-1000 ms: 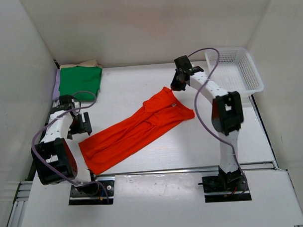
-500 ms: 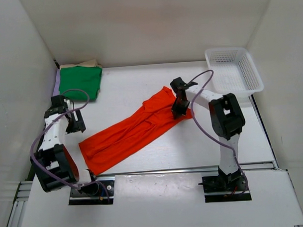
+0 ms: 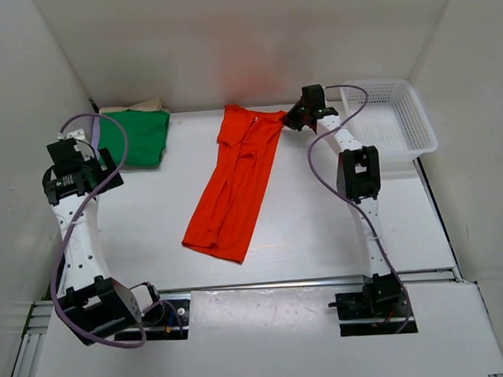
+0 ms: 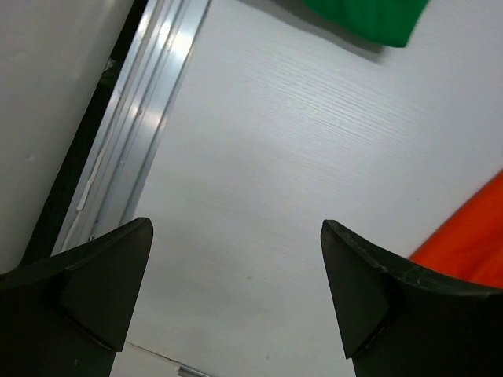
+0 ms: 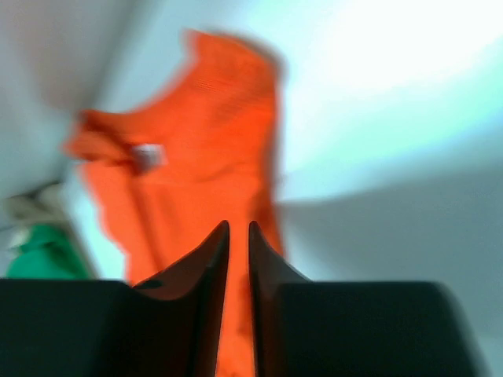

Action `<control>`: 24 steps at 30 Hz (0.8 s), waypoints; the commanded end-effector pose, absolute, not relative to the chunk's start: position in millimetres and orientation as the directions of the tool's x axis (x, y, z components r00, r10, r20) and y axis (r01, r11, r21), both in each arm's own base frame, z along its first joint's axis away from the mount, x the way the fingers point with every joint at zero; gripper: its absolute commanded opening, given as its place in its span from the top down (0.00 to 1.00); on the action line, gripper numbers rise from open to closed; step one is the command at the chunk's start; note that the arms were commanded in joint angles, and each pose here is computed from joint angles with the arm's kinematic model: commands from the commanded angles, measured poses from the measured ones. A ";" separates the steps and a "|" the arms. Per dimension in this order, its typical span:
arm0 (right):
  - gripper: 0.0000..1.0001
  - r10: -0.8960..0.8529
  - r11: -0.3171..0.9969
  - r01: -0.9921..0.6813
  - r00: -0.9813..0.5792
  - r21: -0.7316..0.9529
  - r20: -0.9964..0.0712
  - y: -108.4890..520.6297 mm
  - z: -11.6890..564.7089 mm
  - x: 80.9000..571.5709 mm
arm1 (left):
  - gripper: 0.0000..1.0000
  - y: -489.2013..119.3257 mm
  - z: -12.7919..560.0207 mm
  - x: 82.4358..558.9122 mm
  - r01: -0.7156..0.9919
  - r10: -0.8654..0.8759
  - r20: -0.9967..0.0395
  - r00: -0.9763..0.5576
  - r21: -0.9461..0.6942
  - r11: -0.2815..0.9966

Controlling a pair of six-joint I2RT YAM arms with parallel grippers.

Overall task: Fold and stack the t-shirts
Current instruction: Rotate the tshirt 90 degrees

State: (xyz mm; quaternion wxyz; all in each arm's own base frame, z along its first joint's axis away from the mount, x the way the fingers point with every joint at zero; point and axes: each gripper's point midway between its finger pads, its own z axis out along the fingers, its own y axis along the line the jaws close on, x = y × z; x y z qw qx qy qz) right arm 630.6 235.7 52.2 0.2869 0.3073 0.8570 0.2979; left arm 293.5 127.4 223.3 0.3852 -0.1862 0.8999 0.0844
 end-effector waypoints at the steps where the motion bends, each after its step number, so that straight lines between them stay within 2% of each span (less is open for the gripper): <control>1: 0.74 0.651 0.531 -0.054 -0.613 0.845 -0.448 288.2 192.4 648.1 | 0.01 95.0 231.7 294.6 -0.304 -0.212 -0.741 -0.637 -0.010 0.952; 2: 0.72 0.624 0.540 -0.104 -0.616 0.835 -0.480 286.3 228.3 631.1 | 0.00 90.0 226.8 294.6 -0.292 -0.201 -0.733 -0.650 -0.003 0.957; 3: 0.67 0.586 0.562 -0.121 -0.639 0.818 -0.497 291.0 231.7 614.2 | 0.00 82.4 221.5 292.7 -0.276 -0.173 -0.726 -0.666 0.025 0.961; 4: 0.65 0.525 0.630 -0.086 -0.685 0.772 -0.505 282.6 193.3 593.9 | 0.00 79.6 220.4 290.8 -0.272 -0.159 -0.726 -0.669 0.040 0.962; 5: 0.63 0.500 0.643 -0.129 -0.677 0.755 -0.541 279.3 229.1 568.3 | 0.00 77.8 218.7 288.6 -0.270 -0.150 -0.717 -0.681 0.055 0.961; 7: 0.58 0.440 0.691 -0.127 -0.708 0.712 -0.553 277.4 223.2 530.8 | 0.00 75.5 214.8 283.3 -0.271 -0.123 -0.704 -0.699 0.103 0.957; 8: 0.56 0.387 0.740 -0.104 -0.743 0.665 -0.546 270.4 210.1 493.8 | 0.00 74.5 213.1 278.4 -0.271 -0.116 -0.698 -0.707 0.116 0.956; 10: 0.53 0.334 0.773 -0.080 -0.791 0.629 -0.512 268.5 188.4 451.8 | 0.00 70.3 213.7 269.0 -0.261 -0.101 -0.685 -0.721 0.133 0.956; 11: 0.53 0.299 0.776 -0.116 -0.797 0.619 -0.525 275.9 197.7 422.5 | 0.00 69.6 207.7 264.4 -0.258 -0.104 -0.666 -0.738 0.136 0.957; 12: 0.53 0.268 0.799 -0.063 -0.853 0.598 -0.448 272.6 155.1 387.4 | 0.00 63.0 208.6 261.3 -0.236 -0.104 -0.666 -0.738 0.111 0.966; 13: 0.51 0.242 0.799 -0.075 -0.868 0.596 -0.434 283.2 152.7 357.6 | 0.00 57.3 204.1 253.2 -0.218 -0.105 -0.655 -0.748 0.093 0.972; 15: 0.51 0.236 0.799 -0.016 -0.911 0.602 -0.338 293.9 125.0 315.1 | 0.00 46.0 181.9 241.3 -0.179 -0.102 -0.618 -0.779 0.064 0.982; 16: 0.51 0.179 0.815 -0.016 -0.944 0.579 -0.278 304.1 100.2 276.9 | 0.00 38.3 178.1 235.8 -0.153 -0.091 -0.620 -0.779 0.047 0.987; 20: 0.48 0.161 0.836 0.035 -0.970 0.548 -0.183 323.9 68.3 217.0 | 0.02 16.4 129.5 209.8 -0.061 -0.023 -0.550 -0.835 0.050 0.997; 24: 0.48 0.163 0.796 0.073 -0.982 0.601 -0.097 350.0 53.4 187.6 | 0.04 1.0 103.6 191.0 0.029 0.063 -0.530 -0.846 0.074 0.997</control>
